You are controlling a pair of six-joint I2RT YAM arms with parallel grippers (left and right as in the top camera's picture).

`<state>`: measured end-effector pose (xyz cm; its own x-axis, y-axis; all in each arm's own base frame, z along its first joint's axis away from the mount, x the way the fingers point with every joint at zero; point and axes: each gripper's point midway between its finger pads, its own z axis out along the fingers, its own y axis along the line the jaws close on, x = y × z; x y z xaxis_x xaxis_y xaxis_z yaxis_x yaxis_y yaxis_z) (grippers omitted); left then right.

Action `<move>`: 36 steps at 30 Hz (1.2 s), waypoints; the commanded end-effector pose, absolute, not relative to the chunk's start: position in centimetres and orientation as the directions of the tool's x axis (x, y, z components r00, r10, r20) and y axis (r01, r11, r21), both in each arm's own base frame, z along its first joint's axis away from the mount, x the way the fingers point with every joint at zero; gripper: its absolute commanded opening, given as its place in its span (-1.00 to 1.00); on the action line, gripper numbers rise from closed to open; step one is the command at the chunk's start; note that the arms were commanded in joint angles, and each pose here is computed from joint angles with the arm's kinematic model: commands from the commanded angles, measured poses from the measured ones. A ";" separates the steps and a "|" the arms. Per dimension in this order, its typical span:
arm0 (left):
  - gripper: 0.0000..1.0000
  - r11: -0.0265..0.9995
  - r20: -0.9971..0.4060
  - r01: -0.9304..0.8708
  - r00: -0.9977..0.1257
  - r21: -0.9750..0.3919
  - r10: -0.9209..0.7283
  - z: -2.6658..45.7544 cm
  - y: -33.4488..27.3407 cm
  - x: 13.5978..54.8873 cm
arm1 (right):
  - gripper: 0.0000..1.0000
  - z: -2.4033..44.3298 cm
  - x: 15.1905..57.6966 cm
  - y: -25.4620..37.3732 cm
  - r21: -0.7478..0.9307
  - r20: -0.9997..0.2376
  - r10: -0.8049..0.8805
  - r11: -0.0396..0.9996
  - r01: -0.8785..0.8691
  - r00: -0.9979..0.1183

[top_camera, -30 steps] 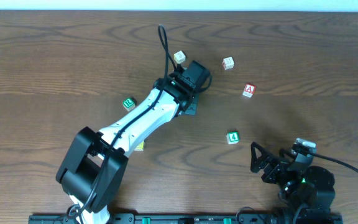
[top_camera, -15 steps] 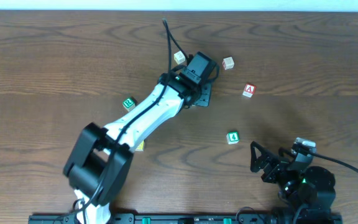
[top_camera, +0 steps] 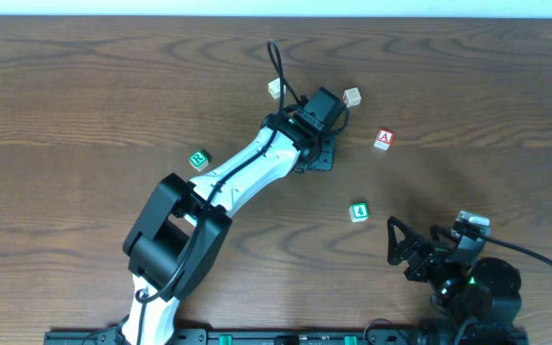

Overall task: Spell out Ai2
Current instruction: 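Place the blue '2' block right of the 'I' block, release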

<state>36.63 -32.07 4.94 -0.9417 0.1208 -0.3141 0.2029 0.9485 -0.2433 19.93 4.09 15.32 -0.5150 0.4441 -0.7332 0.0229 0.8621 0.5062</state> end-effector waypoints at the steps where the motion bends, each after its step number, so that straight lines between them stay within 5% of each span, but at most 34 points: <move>1: -0.77 0.951 -0.312 0.179 -0.945 -0.252 0.095 4.3 -32.6 37.2 | 0.93 16.3 19.9 4.1 0.526 -0.732 0.464 0.850 0.020 -0.499; 20: -0.67 0.960 -0.341 0.157 -0.937 -0.232 0.071 3.8 -32.4 38.1 | 0.95 16.3 19.8 4.3 0.544 -0.719 0.477 0.839 0.018 -0.504; 36: -0.12 0.957 -0.336 0.160 -0.939 -0.240 0.072 3.8 -32.6 38.0 | 0.95 16.4 19.8 4.5 0.546 -0.718 0.477 0.837 0.013 -0.507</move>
